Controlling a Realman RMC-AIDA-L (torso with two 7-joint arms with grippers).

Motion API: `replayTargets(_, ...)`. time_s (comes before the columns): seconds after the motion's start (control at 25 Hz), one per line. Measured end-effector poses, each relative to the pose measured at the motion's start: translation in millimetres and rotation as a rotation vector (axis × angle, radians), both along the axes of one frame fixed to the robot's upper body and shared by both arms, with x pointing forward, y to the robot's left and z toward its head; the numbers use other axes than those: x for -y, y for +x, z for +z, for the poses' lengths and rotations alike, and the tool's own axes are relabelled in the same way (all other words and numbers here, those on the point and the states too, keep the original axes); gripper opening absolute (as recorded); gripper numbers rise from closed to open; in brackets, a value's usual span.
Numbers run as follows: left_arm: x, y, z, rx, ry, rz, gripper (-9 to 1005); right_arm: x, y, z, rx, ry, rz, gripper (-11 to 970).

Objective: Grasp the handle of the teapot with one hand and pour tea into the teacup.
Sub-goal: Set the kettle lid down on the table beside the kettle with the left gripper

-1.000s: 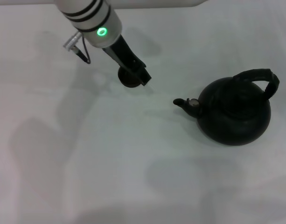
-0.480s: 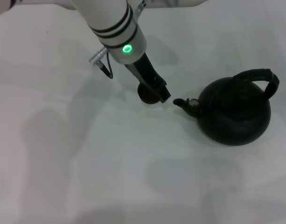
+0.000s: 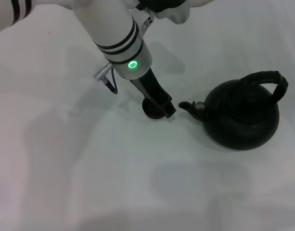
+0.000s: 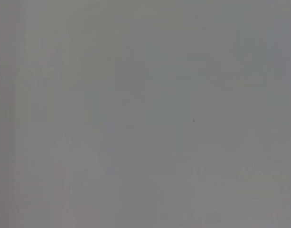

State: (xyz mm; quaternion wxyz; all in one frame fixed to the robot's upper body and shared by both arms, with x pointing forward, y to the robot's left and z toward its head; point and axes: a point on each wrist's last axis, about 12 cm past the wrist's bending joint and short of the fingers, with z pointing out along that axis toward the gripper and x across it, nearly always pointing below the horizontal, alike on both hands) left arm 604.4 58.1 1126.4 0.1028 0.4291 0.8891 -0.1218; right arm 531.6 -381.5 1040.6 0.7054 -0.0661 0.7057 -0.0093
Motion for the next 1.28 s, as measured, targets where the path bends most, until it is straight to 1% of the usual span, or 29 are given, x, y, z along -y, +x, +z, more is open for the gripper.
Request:
replayTargets(0.2, -2.2, 1.4, -2.7, 0.013, -0.001, 0.016, 698, -0.5, -1.7, -0.7, 0.002, 0.004, 0.002, 875)
replayTargets(0.44, -1.4, -1.2, -8.5, 0.037, 0.036, -0.010, 698, -0.1, -2.5, -1.0, 0.002, 0.006, 0.002, 875)
replayTargets(0.92, 1.4, -1.6, -6.9, 0.046, 0.033, -0.023, 698, -0.3, -1.9, -0.5, 0.004, 0.004, 0.003, 876)
replayTargets(1.28, 2.2, -0.9, -6.8, 0.053, 0.027, -0.024, 718, 0.0, -1.5, 0.1, 0.006, 0.001, 0.003, 876)
